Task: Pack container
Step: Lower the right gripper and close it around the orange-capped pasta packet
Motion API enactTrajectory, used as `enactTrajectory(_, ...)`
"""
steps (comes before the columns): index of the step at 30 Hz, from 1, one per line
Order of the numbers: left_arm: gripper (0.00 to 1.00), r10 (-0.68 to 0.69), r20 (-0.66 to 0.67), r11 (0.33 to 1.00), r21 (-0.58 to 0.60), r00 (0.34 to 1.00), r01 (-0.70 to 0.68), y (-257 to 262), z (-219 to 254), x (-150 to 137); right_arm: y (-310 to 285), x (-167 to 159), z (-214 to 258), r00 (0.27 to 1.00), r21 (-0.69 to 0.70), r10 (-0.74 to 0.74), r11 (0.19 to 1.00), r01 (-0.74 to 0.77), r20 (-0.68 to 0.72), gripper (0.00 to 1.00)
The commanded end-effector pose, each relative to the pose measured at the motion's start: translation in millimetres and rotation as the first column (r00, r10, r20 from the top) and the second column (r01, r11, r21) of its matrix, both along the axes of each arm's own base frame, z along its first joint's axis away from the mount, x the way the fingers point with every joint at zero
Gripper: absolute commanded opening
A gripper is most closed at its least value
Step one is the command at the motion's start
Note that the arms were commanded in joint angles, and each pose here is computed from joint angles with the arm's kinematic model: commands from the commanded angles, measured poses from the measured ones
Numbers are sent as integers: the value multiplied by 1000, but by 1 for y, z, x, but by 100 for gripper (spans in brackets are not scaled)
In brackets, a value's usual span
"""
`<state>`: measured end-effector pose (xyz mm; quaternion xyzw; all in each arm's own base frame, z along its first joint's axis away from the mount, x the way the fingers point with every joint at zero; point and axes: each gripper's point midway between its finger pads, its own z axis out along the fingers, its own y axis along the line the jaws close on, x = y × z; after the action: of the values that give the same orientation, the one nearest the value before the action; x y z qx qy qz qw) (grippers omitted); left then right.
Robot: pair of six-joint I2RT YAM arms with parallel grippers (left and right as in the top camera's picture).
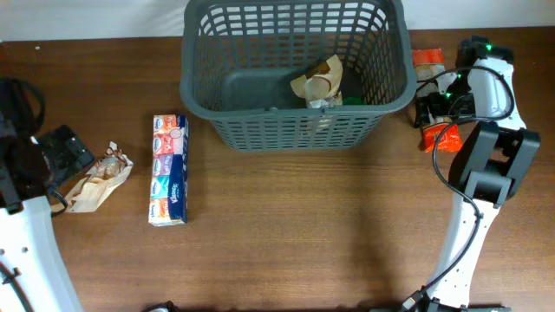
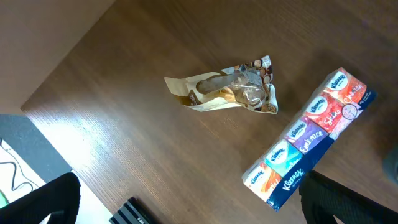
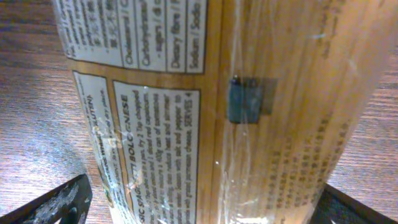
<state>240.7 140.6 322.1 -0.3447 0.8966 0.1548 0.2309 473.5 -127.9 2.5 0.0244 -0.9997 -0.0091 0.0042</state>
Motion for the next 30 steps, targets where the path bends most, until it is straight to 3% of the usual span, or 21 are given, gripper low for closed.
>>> enactTrajectory(1,99,12,-1,1000,-11,1000,-12,0,-1,-1,-5,-5,-14,1000,-1,-7,1000,7,-29,99)
enactTrajectory(27,99,12,-1,1000,-11,1000,-12,1,-1,-1,-4,-13,-28,997,14,-24,1000,25,-71,100)
enactTrajectory(30,99,12,-1,1000,-11,1000,-12,1,-1,-1,-4,-13,-28,997,14,-24,1000,25,-72,82)
